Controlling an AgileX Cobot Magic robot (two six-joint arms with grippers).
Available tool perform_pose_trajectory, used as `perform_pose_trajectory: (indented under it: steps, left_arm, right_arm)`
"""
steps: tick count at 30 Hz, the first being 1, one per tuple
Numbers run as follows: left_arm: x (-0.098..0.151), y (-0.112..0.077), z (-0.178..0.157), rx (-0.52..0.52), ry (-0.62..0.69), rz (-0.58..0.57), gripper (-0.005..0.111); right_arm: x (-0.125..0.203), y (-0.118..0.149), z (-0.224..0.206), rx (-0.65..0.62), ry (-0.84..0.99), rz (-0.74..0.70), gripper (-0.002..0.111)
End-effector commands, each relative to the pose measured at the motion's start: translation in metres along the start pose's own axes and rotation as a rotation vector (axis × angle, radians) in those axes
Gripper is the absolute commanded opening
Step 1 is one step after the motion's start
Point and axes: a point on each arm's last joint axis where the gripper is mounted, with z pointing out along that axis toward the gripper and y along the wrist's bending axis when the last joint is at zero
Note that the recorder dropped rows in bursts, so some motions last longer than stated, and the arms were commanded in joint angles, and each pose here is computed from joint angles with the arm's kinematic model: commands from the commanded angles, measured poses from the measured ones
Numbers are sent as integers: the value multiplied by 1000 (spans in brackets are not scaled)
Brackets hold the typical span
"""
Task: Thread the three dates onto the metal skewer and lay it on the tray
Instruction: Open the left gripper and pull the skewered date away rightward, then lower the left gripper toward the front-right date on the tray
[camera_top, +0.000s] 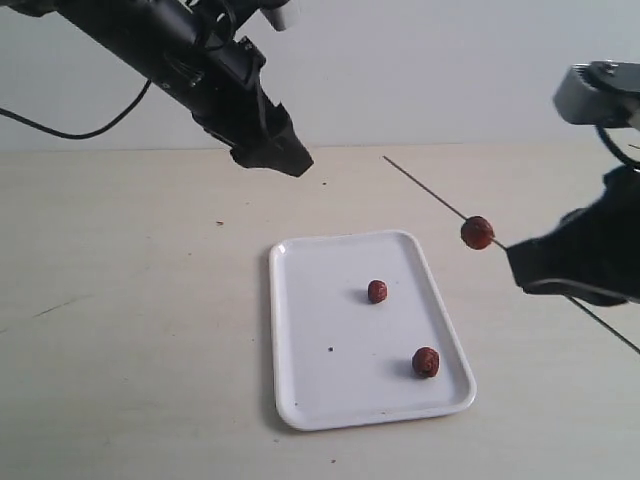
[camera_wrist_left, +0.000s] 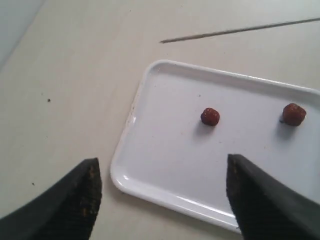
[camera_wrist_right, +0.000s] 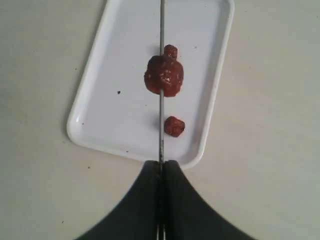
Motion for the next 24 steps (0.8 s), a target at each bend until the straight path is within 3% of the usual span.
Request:
perform_pose_trajectory:
  steps: [1,5,7,12,16,18,24]
  left_arm:
    - [9,2,19,43,44,-114,62]
    - [18,-2,37,108,106,-129,49]
    - [20,-6,45,136,130,-126,49]
    - [12,-31,57,186,163,154,53]
    - [0,-57,64,229,145,206,53]
    - [-5,-68,67,248,142,162,53]
    - [-12,-92,72,225,216,-110,53]
  right_arm:
    - [25,-4,-34,31,-62,8,0]
    - [42,-11,-59,118,-84,-5,0]
    - [50,-12,-65,135,-53,-4,0]
    - [62,-13,-70,150,29,-2,0]
    - [66,-15,-71,164,74,-2,0]
    - [68,-15,-71,171,96,-2,0]
    - [76,-21,-80,234,109,-18,0]
